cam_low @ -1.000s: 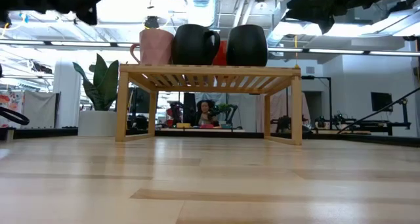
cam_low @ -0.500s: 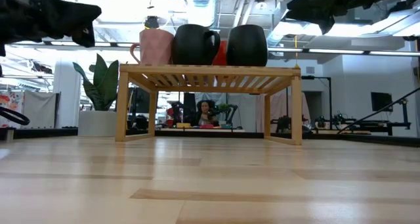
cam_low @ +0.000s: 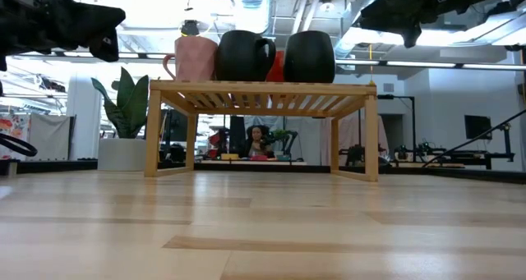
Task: Place coffee mugs
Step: Return to Home Position
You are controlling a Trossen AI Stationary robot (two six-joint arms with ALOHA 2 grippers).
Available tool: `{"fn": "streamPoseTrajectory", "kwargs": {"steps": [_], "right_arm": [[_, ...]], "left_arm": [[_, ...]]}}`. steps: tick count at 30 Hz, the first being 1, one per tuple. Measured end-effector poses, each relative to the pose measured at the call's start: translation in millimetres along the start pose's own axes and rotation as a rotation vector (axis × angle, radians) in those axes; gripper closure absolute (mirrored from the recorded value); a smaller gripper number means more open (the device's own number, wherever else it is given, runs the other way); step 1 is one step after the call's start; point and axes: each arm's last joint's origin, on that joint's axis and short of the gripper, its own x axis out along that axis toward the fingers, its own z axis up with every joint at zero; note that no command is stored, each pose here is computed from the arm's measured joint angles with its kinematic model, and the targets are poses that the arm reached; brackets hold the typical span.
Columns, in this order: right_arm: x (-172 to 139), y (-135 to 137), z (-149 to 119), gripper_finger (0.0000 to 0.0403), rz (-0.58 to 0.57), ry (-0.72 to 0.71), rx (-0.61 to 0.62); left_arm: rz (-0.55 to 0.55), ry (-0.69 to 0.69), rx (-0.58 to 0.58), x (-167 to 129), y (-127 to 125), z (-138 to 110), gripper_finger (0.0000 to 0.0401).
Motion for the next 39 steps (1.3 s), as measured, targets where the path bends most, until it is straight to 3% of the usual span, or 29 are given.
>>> {"fn": "streamPoseTrajectory", "kwargs": {"steps": [10, 26, 33, 39], "right_arm": [[-1.0, -0.1, 0.6, 0.0249, 0.001, -0.004, 0.009], [-6.0, -1.8, 0.3, 0.0319, 0.001, 0.01, 0.018], [-27.1, -13.4, -13.2, 0.0386, -0.035, 0.101, 0.059], [-38.7, -25.4, -53.4, 0.0378, -0.008, 0.006, 0.104]], "left_arm": [[0.028, 0.004, -0.029, 0.0, 0.8, -0.7, 0.0401], [0.029, 0.015, -0.037, 0.0, 0.8, -2.0, 0.0401], [0.027, 0.015, -0.037, 0.0, 0.7, -2.1, 0.0401], [0.027, 0.015, -0.037, 0.0, 0.7, -2.1, 0.0401]]}}
